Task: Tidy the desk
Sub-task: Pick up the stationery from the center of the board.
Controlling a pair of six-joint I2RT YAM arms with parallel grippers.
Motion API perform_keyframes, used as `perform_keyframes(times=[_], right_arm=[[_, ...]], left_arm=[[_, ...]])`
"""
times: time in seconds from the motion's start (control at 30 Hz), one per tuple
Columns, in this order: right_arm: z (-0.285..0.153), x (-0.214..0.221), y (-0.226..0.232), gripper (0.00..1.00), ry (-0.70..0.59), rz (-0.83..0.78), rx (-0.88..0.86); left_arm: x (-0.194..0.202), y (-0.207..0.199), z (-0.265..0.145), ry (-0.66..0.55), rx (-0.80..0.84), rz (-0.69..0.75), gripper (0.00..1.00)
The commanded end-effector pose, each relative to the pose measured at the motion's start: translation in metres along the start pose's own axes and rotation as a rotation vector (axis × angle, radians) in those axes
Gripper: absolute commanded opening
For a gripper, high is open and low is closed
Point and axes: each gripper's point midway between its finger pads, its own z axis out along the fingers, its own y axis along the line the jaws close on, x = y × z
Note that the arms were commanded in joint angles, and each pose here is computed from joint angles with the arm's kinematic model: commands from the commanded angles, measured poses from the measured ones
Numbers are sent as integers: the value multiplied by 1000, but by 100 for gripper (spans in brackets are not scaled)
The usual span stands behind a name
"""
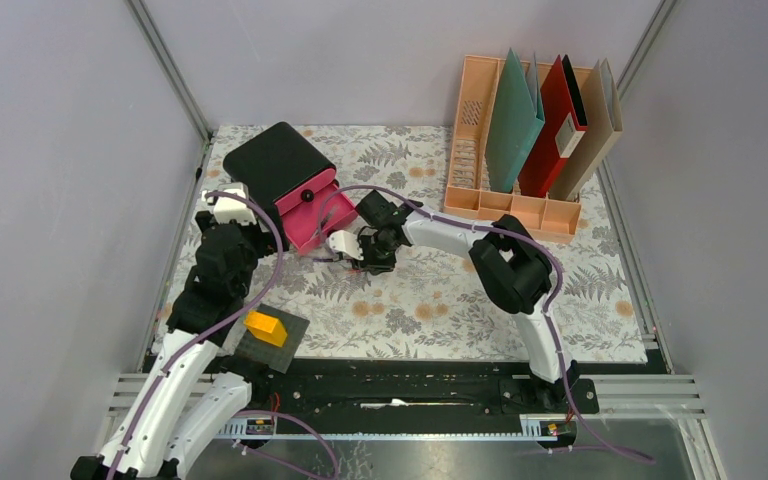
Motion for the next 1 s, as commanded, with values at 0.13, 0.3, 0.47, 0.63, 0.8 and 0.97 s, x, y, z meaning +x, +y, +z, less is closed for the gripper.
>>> perform_keyframes(times=[0.13,0.3,0.47,0.63,0.8,0.97], right_arm=[[9,1,2,18,27,27,5],[6,4,8,9,36,37,3],[-2,1,12,0,32,51,10],[-20,-14,11,0,-14,55,32],[-47,-36,7,0,-60,13,54],[-70,-53,-3,0,-71,-33,84]], left_arm=[[-14,-2,1,-54,12,-41,99],[-14,-2,1,-54,14,-43,99],[-14,-2,1,-54,11,-46,99],[-16,-1,0,-61,8,-49,99],[-17,2,-1,-67,-1,-53,99],[-23,10,-6,-101,-38,-73,99]])
